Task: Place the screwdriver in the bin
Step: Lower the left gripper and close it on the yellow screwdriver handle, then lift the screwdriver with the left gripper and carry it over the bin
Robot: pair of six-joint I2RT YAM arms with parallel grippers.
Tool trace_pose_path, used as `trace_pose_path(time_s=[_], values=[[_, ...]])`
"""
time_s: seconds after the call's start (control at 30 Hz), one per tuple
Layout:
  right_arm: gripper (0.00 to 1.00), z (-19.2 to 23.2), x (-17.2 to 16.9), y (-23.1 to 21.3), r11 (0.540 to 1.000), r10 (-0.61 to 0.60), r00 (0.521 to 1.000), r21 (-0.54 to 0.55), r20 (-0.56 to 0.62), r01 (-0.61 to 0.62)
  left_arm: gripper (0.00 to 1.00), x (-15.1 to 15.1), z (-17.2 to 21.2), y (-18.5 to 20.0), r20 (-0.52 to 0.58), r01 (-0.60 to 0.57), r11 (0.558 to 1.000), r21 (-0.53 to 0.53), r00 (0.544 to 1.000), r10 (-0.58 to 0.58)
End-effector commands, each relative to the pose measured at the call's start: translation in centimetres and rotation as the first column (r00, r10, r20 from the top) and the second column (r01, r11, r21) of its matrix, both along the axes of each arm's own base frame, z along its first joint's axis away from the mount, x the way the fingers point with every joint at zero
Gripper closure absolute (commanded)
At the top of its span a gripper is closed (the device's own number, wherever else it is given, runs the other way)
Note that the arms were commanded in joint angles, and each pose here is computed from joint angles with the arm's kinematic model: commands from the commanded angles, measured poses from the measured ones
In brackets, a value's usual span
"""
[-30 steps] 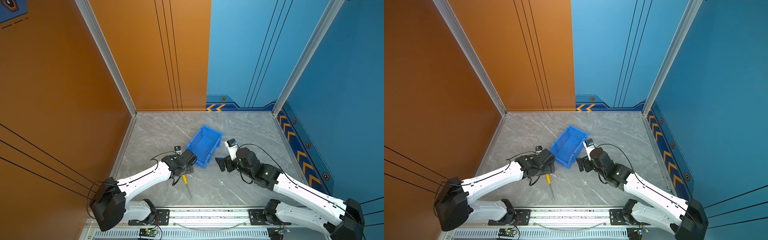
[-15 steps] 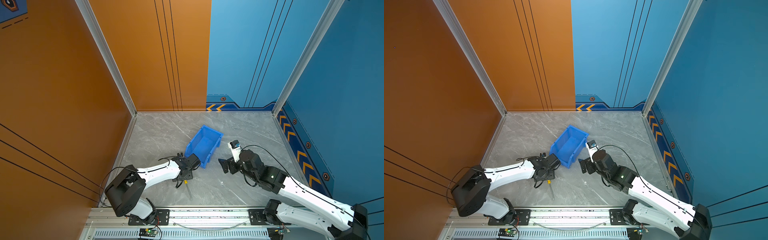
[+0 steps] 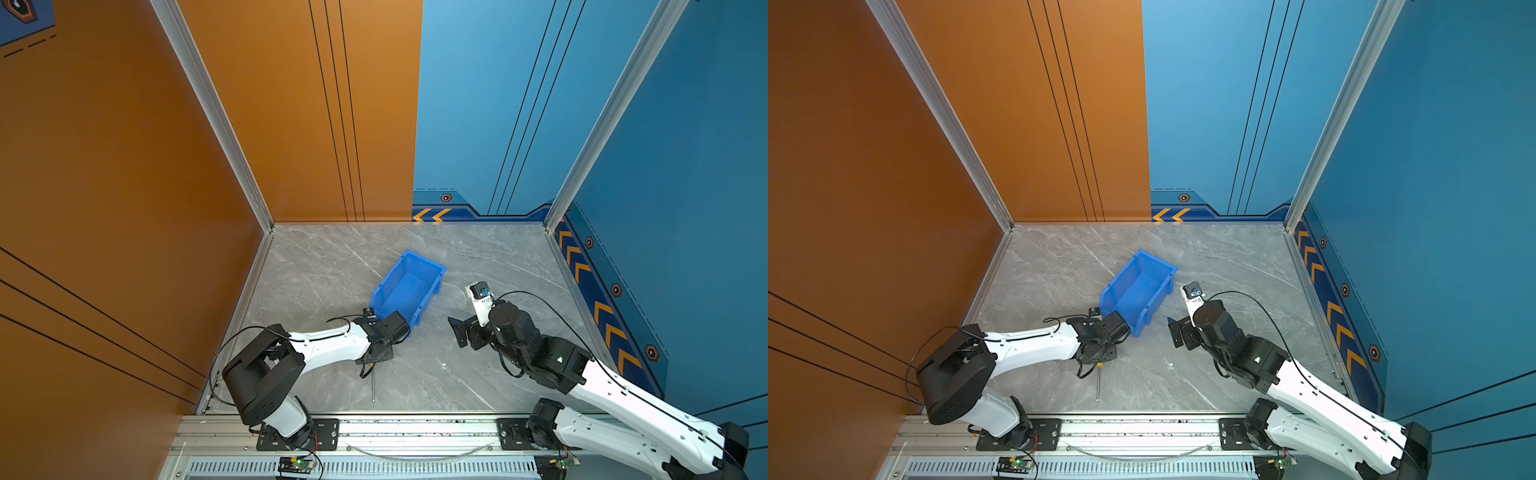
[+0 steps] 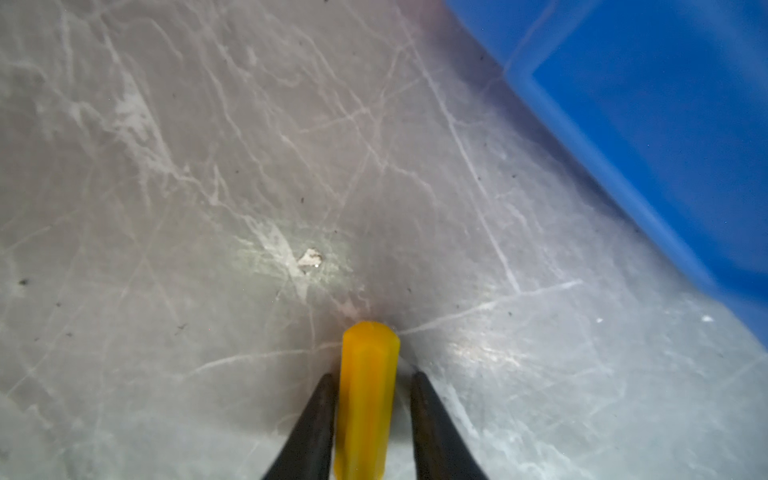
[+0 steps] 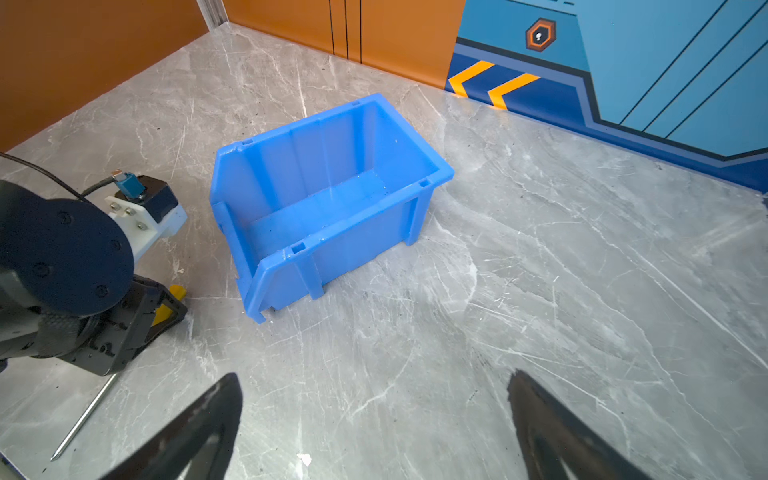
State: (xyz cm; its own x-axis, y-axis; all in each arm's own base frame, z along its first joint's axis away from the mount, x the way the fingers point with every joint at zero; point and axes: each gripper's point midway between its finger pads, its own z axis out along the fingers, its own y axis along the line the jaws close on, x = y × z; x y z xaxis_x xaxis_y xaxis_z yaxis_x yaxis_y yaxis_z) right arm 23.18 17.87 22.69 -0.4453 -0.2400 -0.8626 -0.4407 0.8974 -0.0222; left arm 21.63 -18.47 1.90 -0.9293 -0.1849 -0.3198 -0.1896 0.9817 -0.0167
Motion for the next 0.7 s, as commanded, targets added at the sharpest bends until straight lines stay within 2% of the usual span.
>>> trace_pose_path(time_s=[0.0,0.1,0.23,0.37,0.43,0.53,0.67], values=[[0.00,0.8,-0.2,-1.4,0.999,-0.033,0.999,-0.026,0.034,0.034,0.79,-1.7,-1.4,1.2,-0.070,0.016,0.998,0.055,0.998,-0.012],[0.00,0.8,-0.3,-1.6,0.999,-0.034,0.999,0.000,0.023,0.034,0.91,-1.5,-0.9,1.3,-0.053,0.023,0.998,0.053,0.998,-0.020],[0.00,1.0,0.1,-2.5,0.996,-0.072,0.997,0.044,0.010,0.072,0.93,-0.7,0.6,1.4,-0.007,0.074,0.995,0.061,0.997,-0.074],[0.00,1.5,0.8,-3.3,0.991,-0.093,0.996,0.100,-0.005,0.093,0.95,0.8,3.3,1.0,0.067,0.172,0.983,0.063,0.982,-0.176],[0.00,1.8,1.3,-3.8,0.987,-0.107,0.994,0.120,-0.017,0.108,0.98,1.6,5.0,0.8,0.110,0.221,0.973,0.070,0.967,-0.228],[0.00,2.1,2.0,-4.6,0.980,-0.138,0.990,0.141,-0.029,0.141,0.96,3.1,8.1,0.4,0.188,0.282,0.956,0.077,0.938,-0.291],[0.00,2.2,3.0,-4.7,0.975,-0.151,0.987,0.159,-0.049,0.157,0.94,5.8,12.8,-1.2,0.305,0.393,0.912,0.121,0.859,-0.411]])
